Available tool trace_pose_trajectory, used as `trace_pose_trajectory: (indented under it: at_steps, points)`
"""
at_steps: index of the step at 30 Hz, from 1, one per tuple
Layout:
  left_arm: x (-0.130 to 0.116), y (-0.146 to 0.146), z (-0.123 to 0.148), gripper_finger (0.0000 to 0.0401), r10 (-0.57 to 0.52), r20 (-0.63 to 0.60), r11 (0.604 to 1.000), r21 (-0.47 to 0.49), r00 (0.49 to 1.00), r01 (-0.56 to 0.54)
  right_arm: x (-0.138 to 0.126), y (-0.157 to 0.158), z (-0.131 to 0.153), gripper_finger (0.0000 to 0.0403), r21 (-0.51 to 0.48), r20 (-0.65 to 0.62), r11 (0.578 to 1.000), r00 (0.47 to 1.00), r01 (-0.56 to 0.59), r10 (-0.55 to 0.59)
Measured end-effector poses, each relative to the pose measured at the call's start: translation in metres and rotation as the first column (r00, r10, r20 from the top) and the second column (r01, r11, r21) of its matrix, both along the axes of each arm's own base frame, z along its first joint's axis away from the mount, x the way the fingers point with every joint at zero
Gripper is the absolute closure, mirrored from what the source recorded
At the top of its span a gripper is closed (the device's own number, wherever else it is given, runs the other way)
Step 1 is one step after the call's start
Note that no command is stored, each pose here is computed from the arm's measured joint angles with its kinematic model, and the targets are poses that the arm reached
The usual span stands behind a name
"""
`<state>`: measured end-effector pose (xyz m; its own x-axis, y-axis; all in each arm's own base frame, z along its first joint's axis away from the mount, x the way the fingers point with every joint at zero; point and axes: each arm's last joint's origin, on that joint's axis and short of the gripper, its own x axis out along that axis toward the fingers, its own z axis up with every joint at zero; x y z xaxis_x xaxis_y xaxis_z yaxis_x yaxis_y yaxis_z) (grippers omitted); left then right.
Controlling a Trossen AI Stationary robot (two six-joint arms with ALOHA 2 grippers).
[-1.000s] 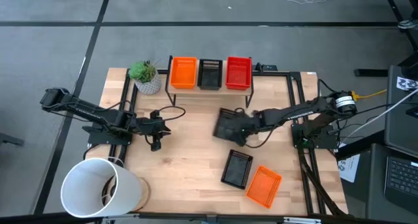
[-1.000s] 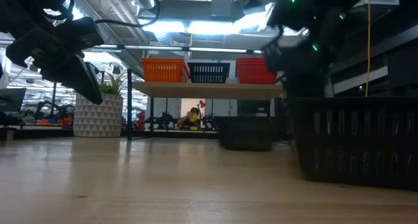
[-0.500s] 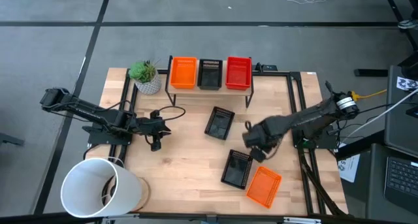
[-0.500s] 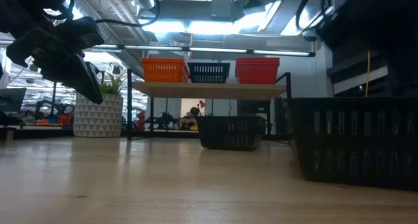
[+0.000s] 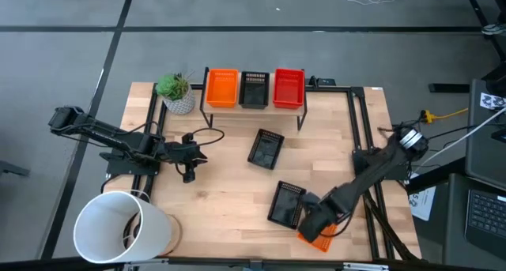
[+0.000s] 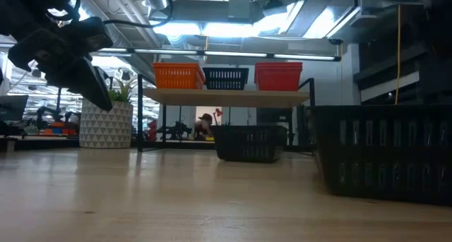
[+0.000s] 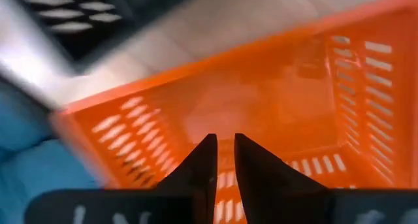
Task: Stack baskets on shelf by color
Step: Adjust the bins to the center of the table
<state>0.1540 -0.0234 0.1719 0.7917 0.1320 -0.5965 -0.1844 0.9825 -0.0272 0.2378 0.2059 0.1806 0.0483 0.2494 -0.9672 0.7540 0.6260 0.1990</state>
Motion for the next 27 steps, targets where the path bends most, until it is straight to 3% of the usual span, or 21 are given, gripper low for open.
trace_pose_trajectory:
  at_steps: [3,7,13,17,22,27]
  points:
    - [0.0,0.0,0.0,0.035,0.0,0.002,1.0,-0.001,1.0,0.0,0.002,0.001,-0.022,0.035,-0.048,-0.101,0.999,0.995,-0.002,-0.003]
    - [0.0,0.0,0.0,0.035,0.0,0.002,1.0,0.0,1.0,0.0,0.001,-0.015,-0.04,0.035,-0.186,-0.233,0.982,0.972,-0.015,-0.029]
    - [0.0,0.0,0.0,0.035,-0.001,0.001,1.0,0.001,1.0,0.001,-0.001,-0.058,-0.04,0.035,-0.399,-0.361,0.912,0.931,-0.097,-0.059]
    - [0.0,0.0,0.0,0.035,-0.001,0.002,1.0,0.001,1.0,0.001,0.007,-0.094,-0.048,0.035,-0.462,-0.359,0.874,0.933,-0.147,-0.033]
    - [0.0,0.0,0.0,0.035,-0.001,0.001,1.0,0.001,1.0,0.001,0.025,-0.134,-0.057,0.035,-0.46,-0.297,0.876,0.955,-0.143,0.0]
    - [0.0,0.0,0.0,0.035,-0.001,0.001,1.0,0.002,1.0,0.001,0.054,-0.153,-0.047,0.035,-0.562,-0.165,0.816,0.985,-0.135,0.049]
